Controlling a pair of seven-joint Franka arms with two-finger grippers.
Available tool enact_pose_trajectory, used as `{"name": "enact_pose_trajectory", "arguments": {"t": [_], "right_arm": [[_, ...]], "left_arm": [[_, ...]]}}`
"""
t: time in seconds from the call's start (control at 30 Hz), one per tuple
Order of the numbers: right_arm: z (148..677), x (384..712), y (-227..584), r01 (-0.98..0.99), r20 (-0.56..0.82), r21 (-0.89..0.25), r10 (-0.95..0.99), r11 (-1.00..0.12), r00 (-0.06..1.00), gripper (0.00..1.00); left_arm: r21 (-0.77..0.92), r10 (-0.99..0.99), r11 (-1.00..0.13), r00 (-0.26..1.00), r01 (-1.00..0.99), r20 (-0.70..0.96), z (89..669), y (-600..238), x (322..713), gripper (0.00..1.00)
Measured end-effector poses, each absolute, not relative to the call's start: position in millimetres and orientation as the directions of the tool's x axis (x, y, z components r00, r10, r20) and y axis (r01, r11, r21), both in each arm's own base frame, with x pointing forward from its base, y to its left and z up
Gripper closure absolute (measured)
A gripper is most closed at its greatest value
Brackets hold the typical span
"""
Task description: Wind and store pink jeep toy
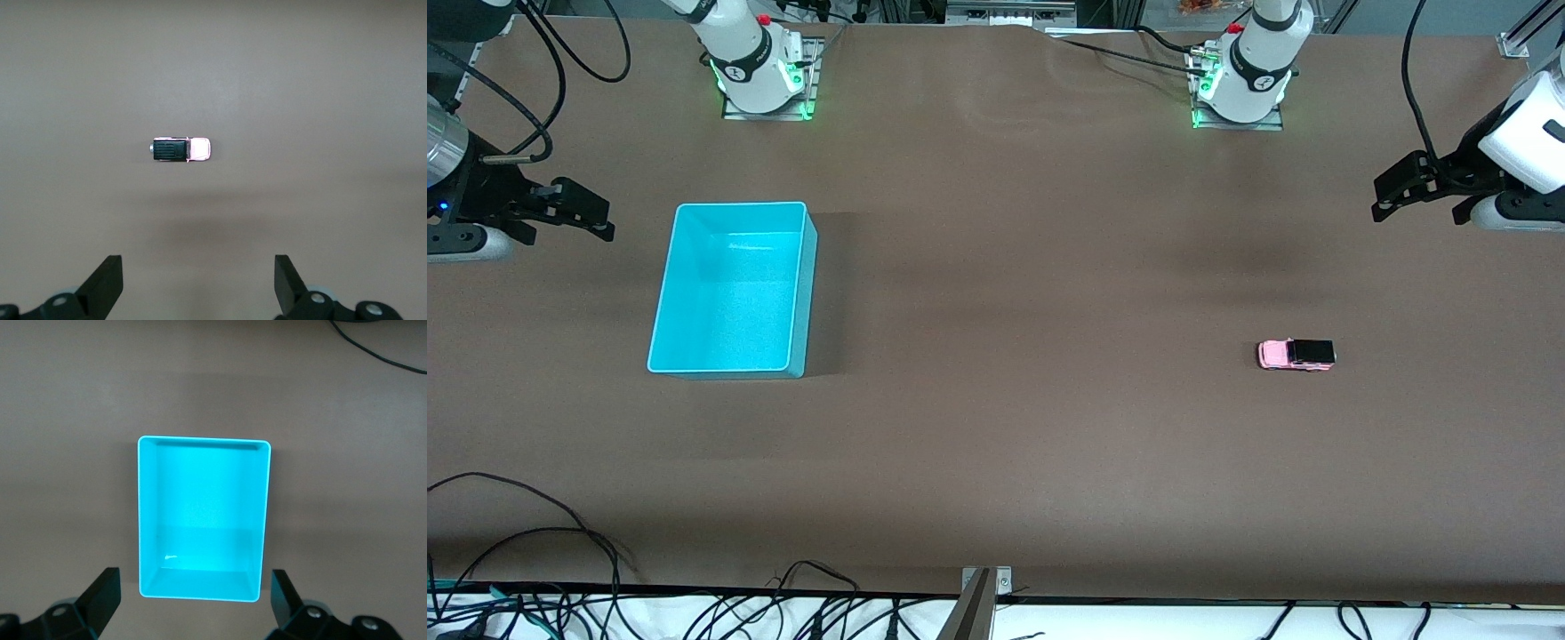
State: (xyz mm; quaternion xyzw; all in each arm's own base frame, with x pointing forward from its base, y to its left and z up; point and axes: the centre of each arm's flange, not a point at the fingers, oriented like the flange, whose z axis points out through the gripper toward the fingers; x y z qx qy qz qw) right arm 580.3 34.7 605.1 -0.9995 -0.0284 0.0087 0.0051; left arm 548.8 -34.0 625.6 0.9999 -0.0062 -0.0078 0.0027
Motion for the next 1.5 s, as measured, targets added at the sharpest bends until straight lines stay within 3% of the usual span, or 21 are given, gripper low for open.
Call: {"name": "enact_pose_trajectory", "arguments": {"t": [0.5, 0.87, 1.2, 1.5], "right_arm": [[605.1, 580.3, 34.7, 0.057, -0.017, -0.011, 0.057, -0.998, 0.998, 0.00], [605.1, 580.3, 34.7, 0.057, -0.017, -0.011, 0.057, -0.998, 0.998, 0.00], [605.1, 580.3, 34.7, 0.057, -0.017, -0.011, 0.057, -0.998, 0.998, 0.00], [605.1, 580.3, 34.7, 0.057, -0.017, -0.011, 0.057, -0.998, 0.998, 0.00]], "left_arm": [[0.006, -0.013, -1.000, 1.000, -0.013, -0.028, 620.0, -32.3, 551.5, 0.00], [0.008, -0.004, -1.000, 0.995, -0.003, -0.098, 581.5, -6.9, 570.3, 0.00], [0.056, -0.279, -0.960, 0.950, -0.274, -0.142, 548.2, 15.4, 583.8, 0.00], [0.111, -0.542, -0.840, 0.831, -0.531, -0.128, 477.5, 40.4, 619.7, 0.00]]}}
